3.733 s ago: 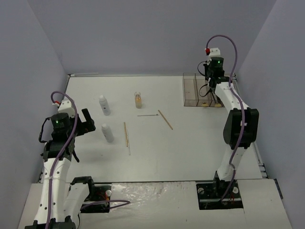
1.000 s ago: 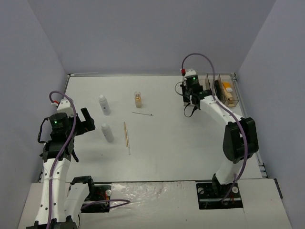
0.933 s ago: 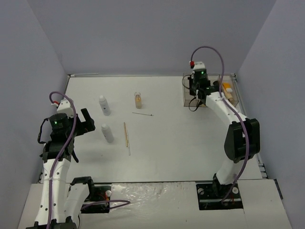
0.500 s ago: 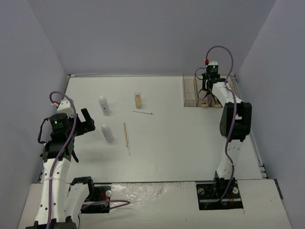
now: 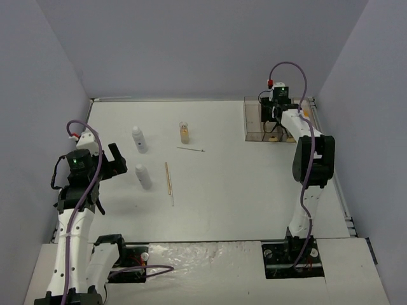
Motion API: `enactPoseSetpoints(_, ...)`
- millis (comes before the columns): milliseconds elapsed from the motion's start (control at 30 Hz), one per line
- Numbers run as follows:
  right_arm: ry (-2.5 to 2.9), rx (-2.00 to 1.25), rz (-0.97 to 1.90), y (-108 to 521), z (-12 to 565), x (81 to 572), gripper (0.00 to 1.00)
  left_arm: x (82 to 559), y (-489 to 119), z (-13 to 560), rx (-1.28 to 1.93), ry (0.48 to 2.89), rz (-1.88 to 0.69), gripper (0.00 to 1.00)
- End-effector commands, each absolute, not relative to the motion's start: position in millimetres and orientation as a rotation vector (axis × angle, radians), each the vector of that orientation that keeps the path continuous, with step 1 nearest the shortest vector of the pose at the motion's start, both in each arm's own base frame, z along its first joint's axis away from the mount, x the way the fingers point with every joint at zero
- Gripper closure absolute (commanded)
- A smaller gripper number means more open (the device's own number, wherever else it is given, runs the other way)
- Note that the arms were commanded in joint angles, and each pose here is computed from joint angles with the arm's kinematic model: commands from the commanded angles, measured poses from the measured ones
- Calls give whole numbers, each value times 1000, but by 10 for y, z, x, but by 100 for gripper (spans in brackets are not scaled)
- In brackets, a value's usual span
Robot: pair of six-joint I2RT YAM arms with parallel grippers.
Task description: Organize the makeup
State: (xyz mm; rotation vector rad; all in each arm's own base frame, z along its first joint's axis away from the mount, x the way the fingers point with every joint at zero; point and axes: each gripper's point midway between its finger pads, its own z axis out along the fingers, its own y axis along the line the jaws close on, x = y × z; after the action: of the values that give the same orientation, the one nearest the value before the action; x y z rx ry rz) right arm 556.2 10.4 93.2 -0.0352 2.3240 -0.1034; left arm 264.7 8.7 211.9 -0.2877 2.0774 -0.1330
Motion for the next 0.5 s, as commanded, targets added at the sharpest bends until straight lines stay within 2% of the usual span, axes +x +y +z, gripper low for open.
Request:
enactPoseSetpoints(0,2127,-322,72,928,1802,5369,41,2760,103,2470,-279,1971,-144,3)
enactPoseSetpoints(67,2109,-491,139,1391,1761,5162,35,2752,107,2473,-280,1968,-141,3)
enactPoseSetpoints(233,2029,-806,342,2366,1488,4723,32,2745,108,2462,-279,1965,-138,3)
enactPoseSetpoints(467,1980,-987,453,3098,1164,4628,32,2743,127,2441,-285,1970,-127,3)
